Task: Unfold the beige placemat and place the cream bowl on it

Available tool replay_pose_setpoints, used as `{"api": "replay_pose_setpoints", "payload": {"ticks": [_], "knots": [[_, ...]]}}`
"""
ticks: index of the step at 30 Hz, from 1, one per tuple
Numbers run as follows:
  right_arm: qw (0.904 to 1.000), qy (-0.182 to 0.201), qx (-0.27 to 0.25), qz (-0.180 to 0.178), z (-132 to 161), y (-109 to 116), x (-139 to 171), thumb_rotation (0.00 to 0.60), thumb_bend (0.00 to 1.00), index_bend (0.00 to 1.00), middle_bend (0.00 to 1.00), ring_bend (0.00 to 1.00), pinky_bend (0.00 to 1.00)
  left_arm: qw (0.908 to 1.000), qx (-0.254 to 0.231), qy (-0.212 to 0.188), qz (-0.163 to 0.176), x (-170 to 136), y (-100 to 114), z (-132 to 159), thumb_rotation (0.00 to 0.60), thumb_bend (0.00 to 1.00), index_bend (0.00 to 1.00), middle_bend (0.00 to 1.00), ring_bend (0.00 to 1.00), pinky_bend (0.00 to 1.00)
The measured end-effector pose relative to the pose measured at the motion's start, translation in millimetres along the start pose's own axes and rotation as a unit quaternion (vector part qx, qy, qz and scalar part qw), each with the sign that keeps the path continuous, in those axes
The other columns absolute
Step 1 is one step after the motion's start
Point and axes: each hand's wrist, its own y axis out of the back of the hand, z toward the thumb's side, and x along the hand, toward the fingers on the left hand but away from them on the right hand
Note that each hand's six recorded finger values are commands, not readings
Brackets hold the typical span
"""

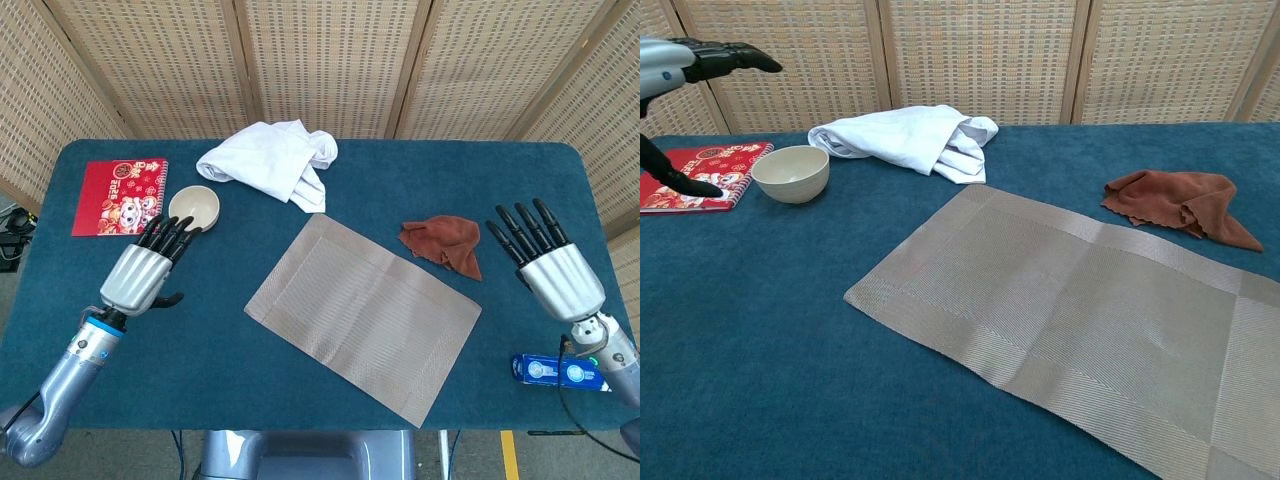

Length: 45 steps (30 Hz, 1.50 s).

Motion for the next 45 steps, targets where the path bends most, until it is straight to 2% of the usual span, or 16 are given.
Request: {"api": "replay_pose_setpoints", "payload": {"ticks": [3, 5, 10, 13, 19, 24, 32, 45], "knots": [[0.9963, -0.061, -0.057, 0.023, 1, -2, 21, 0.6, 0.0, 0.0, 0.0, 0.0, 0.04, 0.9992, 0.02, -0.033, -0.006, 10, -5, 16, 0.559, 0.0, 0.0, 0.0, 0.0, 0.0], [0.9895, -0.1, -0.096, 0.039, 6, -3, 35, 0.6, 0.0, 0.0, 0.0, 0.0, 0.03, 0.9981, 0.031, -0.053, -0.011, 16, -9, 25, 0.556, 0.0, 0.0, 0.0, 0.0, 0.0], [0.9636, -0.185, -0.176, 0.078, 20, -5, 70, 0.6, 0.0, 0.0, 0.0, 0.0, 0.0, 0.9945, 0.031, -0.089, -0.046, 24, -25, 43, 0.558, 0.0, 0.0, 0.0, 0.0, 0.0], [0.9516, -0.221, -0.19, 0.095, 24, -7, 87, 0.6, 0.0, 0.0, 0.0, 0.0, 0.0, 0.9908, 0.029, -0.111, -0.071, 28, -36, 54, 0.567, 0.0, 0.0, 0.0, 0.0, 0.0], [0.9481, -0.231, -0.195, 0.1, 36, -10, 97, 0.6, 0.0, 0.0, 0.0, 0.0, 0.0, 0.9862, 0.017, -0.136, -0.093, 36, -59, 74, 0.6, 0.0, 0.01, 0.0, 0.0, 0.0], [0.9492, -0.232, -0.189, 0.098, 34, -11, 98, 0.6, 0.0, 0.0, 0.0, 0.0, 0.0, 0.9836, 0.0, -0.143, -0.11, 40, -78, 82, 0.6, 0.02, 0.11, 0.0, 0.0, 0.0], [0.9471, -0.237, -0.191, 0.101, 26, -15, 99, 0.6, 0.0, 0.0, 0.0, 0.0, 0.0, 0.9825, -0.016, -0.132, -0.13, 51, -107, 82, 0.6, 0.17, 0.24, 0.0, 0.0, 0.0], [0.9461, -0.24, -0.188, 0.111, 23, -18, 101, 0.6, 0.0, 0.0, 0.0, 0.0, 0.0, 0.9805, -0.022, -0.137, -0.139, 62, -136, 94, 0.6, 0.2, 0.25, 0.0, 0.0, 0.0]]}}
